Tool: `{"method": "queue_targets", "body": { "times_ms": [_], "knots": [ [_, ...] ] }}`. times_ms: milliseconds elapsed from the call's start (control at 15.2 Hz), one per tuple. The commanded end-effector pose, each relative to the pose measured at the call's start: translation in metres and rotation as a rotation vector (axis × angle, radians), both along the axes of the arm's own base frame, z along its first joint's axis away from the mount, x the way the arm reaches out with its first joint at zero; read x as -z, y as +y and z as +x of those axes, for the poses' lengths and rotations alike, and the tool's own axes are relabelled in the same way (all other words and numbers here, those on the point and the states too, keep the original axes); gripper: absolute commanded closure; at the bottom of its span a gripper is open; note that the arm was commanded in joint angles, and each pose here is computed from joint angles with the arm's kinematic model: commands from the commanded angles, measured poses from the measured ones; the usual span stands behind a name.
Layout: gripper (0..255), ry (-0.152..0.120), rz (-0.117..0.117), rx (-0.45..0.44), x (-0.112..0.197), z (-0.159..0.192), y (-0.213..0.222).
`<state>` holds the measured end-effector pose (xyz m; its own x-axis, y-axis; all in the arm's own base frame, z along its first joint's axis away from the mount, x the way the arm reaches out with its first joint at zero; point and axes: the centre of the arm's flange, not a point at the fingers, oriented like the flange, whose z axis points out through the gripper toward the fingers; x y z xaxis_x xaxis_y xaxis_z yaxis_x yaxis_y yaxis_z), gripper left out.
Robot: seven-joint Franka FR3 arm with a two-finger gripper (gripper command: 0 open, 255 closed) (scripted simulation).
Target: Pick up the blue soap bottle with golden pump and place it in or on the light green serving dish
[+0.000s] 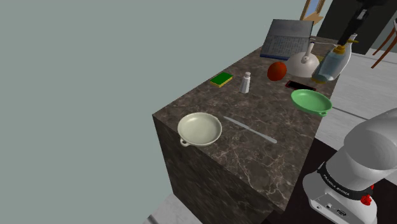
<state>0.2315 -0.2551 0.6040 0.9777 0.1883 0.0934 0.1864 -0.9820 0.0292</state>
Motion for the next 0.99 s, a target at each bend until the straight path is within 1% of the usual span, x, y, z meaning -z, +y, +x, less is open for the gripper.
{"method": "queue_targets", "body": {
  "times_ms": [0, 924],
  "knots": [
    [255, 0.0, 0.0, 0.0, 0.01, 0.0, 0.0],
    [255, 0.0, 0.0, 0.0, 0.084, 0.0, 0.0]
  ]
}}
